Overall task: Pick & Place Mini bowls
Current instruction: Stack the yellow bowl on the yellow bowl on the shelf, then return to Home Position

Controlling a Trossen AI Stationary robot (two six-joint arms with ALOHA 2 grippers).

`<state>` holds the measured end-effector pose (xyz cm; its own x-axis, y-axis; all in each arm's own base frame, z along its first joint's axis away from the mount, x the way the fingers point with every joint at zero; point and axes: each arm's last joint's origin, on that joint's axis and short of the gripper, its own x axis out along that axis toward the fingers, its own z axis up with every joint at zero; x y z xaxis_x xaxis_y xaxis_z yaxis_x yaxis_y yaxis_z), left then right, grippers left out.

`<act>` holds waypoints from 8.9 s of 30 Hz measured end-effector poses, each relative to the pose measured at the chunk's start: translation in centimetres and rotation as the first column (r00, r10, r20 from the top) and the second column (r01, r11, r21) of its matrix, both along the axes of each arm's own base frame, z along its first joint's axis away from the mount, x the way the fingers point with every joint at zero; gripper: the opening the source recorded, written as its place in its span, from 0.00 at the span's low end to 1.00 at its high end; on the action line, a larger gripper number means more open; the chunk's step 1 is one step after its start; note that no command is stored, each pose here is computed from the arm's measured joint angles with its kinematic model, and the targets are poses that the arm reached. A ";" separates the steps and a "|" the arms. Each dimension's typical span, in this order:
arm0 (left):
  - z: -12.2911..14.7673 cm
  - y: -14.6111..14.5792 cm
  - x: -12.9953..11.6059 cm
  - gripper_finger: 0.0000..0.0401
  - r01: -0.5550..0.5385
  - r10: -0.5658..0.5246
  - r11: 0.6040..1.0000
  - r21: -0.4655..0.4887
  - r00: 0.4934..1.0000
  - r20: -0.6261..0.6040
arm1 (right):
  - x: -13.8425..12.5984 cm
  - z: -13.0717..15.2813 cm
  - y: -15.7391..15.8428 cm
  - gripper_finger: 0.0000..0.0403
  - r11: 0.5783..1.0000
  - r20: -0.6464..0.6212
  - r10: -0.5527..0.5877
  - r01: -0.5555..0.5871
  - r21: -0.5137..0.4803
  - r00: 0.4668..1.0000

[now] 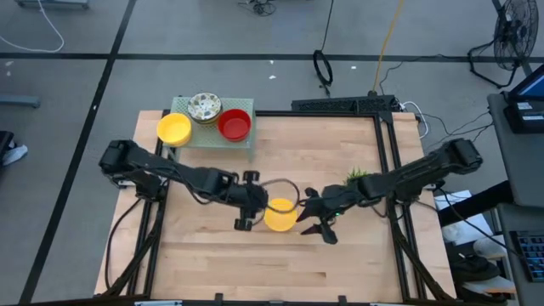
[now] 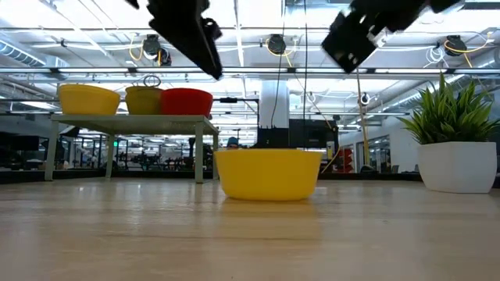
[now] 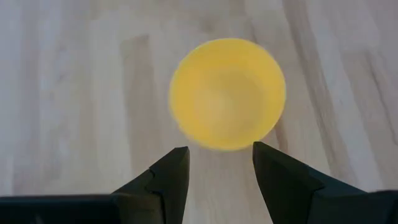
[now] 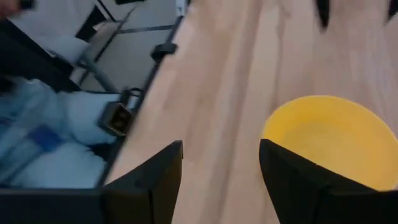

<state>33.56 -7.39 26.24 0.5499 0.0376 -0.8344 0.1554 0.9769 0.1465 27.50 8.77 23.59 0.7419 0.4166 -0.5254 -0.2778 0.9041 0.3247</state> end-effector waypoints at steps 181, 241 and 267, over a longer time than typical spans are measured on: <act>16.4 11.5 -25.9 0.47 -0.838 0.886 0.456 -0.299 0.395 0.245 | -11.6 5.9 -4.9 0.49 0.979 0.321 0.046 0.021 -0.201 0.946; 13.4 9.1 -31.4 0.47 -0.769 0.888 0.457 -0.446 0.370 0.272 | -16.7 -3.4 -6.2 0.49 0.987 0.597 -0.117 0.161 -0.021 0.794; 7.2 10.4 -25.8 0.47 -0.728 0.872 0.486 -0.483 0.444 0.208 | -16.6 -5.0 -5.9 0.49 0.996 0.695 -0.091 0.070 0.058 0.714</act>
